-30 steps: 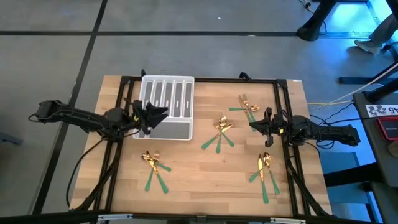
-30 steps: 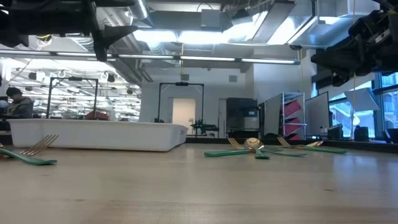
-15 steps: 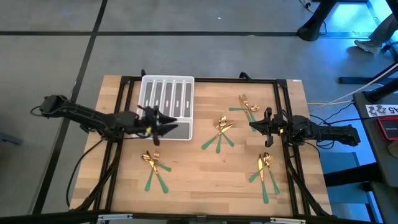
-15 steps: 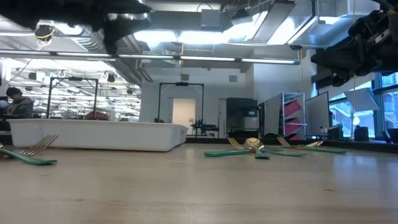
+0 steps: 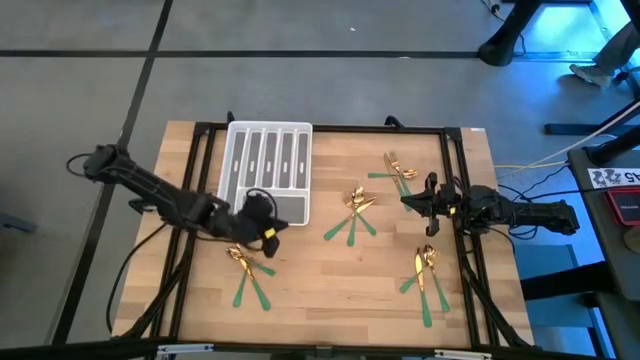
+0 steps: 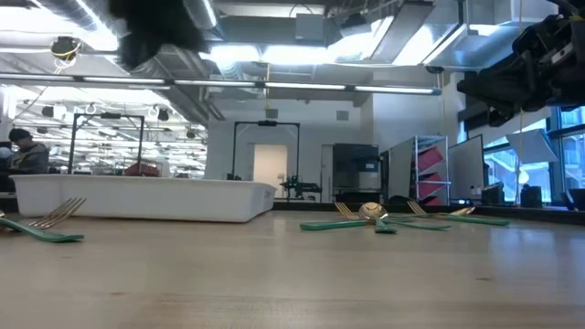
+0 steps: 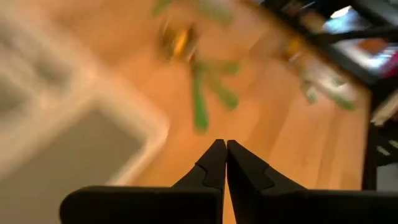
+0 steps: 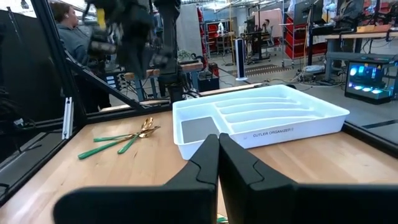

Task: Sort silverware
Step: Put the green fork into the white cutlery tray

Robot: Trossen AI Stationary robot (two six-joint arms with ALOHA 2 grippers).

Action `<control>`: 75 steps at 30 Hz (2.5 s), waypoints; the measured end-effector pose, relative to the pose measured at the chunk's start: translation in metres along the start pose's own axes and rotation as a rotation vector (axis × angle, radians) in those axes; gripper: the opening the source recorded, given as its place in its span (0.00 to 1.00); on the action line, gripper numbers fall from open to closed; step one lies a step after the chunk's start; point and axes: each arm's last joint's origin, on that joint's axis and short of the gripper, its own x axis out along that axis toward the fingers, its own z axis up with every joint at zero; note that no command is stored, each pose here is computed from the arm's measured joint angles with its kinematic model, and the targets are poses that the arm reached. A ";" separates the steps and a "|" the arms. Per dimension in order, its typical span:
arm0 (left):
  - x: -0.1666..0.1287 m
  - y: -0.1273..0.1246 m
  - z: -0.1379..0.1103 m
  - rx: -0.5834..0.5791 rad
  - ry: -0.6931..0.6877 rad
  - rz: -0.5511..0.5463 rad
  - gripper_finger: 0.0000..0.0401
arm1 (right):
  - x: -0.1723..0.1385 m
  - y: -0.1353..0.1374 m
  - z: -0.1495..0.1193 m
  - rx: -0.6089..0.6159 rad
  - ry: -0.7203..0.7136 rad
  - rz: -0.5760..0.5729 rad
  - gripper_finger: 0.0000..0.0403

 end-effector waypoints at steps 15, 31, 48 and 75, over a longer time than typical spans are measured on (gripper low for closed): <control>-0.017 -0.030 -0.126 -0.386 0.350 0.206 0.00 | 0.000 0.000 0.000 -0.007 0.000 0.000 0.02; -0.040 -0.021 -0.154 -0.339 0.436 0.330 0.41 | 0.000 0.000 0.000 -0.030 -0.002 -0.015 0.02; 0.014 -0.016 -0.157 -0.239 0.480 0.456 0.48 | 0.000 0.000 0.000 -0.032 -0.001 -0.015 0.02; 0.015 -0.014 -0.157 -0.369 0.506 0.525 0.22 | 0.000 0.000 0.000 -0.032 -0.001 -0.015 0.02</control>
